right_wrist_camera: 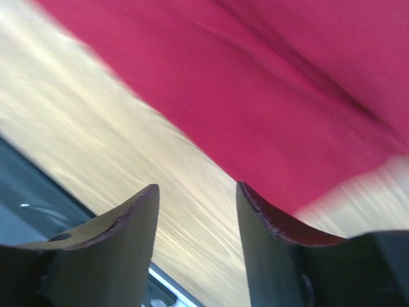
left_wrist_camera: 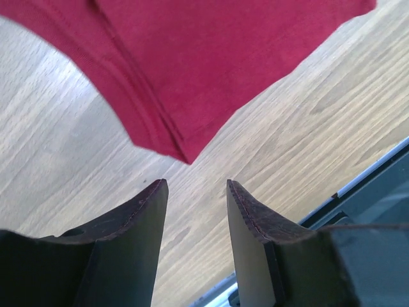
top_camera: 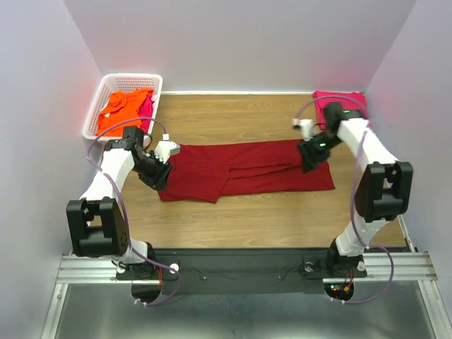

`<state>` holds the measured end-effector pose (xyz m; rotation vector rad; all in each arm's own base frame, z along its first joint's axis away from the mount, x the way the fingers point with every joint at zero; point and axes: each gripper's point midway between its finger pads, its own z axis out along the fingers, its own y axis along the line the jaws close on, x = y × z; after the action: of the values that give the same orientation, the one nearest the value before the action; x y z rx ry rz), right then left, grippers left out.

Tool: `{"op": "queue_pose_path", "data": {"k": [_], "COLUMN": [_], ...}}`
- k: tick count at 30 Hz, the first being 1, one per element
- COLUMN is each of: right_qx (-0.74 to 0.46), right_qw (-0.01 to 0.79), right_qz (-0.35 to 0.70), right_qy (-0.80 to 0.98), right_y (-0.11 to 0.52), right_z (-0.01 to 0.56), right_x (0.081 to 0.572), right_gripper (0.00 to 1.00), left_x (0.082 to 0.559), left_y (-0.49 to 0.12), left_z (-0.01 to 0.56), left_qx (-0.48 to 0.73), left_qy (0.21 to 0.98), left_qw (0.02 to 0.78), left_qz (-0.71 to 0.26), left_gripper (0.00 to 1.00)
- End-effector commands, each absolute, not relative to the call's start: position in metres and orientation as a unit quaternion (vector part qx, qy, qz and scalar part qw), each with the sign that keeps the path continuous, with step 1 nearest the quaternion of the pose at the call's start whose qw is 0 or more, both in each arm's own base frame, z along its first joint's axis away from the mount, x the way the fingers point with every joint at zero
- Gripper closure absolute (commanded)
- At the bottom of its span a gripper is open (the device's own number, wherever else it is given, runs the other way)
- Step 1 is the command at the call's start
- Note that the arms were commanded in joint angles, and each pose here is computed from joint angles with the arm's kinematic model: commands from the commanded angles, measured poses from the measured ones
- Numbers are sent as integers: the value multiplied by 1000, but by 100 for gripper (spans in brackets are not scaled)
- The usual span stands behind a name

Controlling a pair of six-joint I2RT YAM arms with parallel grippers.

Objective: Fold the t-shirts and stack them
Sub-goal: Fold the tshirt

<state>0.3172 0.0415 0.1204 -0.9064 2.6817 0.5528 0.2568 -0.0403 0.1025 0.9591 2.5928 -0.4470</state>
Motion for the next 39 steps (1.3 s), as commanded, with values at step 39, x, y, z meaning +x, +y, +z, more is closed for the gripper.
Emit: {"op": "queue_pose_path", "data": {"k": [39], "right_qx": [-210], "right_qw": [213], "right_qz": [359], "right_qy": [884], "right_y": [417], "right_z": [38], "right_x": [236], "right_gripper": [64], "left_x": [248], "left_y": [-56], "left_z": [78], "left_qx": [369], "left_qy": [887], "left_qw": [206], "left_qz": [-185], "left_gripper": [51]}}
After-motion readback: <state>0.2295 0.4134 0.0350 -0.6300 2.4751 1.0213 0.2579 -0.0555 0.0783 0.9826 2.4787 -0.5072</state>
